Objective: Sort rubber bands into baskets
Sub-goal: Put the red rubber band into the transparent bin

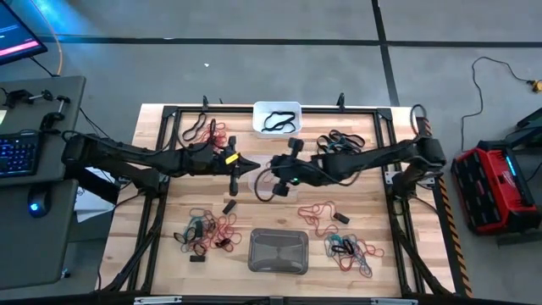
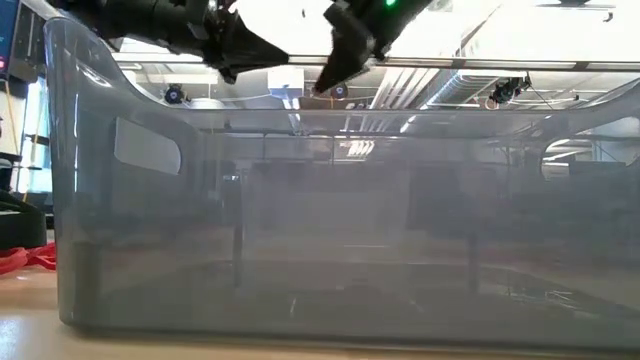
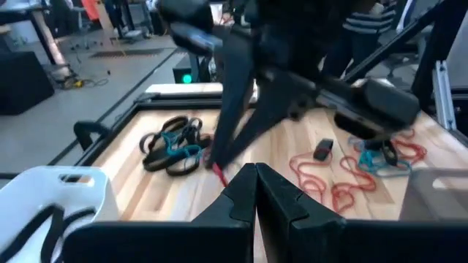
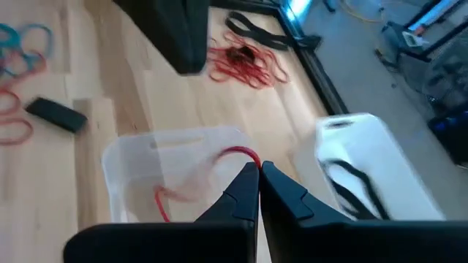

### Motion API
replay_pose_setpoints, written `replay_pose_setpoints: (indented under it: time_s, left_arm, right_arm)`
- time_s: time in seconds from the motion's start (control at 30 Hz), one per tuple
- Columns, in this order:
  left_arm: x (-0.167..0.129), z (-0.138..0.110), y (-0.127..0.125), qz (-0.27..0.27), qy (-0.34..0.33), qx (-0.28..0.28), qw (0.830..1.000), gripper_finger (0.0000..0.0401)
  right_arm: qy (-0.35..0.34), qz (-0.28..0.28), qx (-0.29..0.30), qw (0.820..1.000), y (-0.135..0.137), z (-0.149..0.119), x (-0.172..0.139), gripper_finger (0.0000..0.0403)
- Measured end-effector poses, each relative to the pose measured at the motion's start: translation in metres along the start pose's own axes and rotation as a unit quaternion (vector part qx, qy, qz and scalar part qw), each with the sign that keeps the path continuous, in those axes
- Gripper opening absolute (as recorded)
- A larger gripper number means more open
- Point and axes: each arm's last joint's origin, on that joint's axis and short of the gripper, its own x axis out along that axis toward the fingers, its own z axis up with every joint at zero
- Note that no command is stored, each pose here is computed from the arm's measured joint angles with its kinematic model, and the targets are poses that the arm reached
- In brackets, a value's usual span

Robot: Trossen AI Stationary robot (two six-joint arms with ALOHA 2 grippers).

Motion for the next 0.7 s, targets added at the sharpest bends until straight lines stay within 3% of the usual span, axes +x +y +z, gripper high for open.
replay_pose_setpoints:
  time_s: [0.3, 0.43, 0.7]
  left_arm:
    - [-0.003, 0.004, 0.001, 0.001, -0.005, 0.008, 1.0, 0.0]
    - [-0.003, 0.004, 0.001, 0.001, -0.005, 0.008, 1.0, 0.0]
    - [-0.003, 0.004, 0.001, 0.001, -0.005, 0.008, 1.0, 0.0]
  right_arm:
    - [0.054, -0.012, 0.024, 0.998, 0.012, -0.024, 0.05, 0.0]
    - [0.092, 0.027, 0.035, 0.995, 0.014, -0.036, 0.066, 0.0006]
    - [0.132, 0.053, 0.037, 0.989, 0.015, -0.048, 0.075, 0.0088]
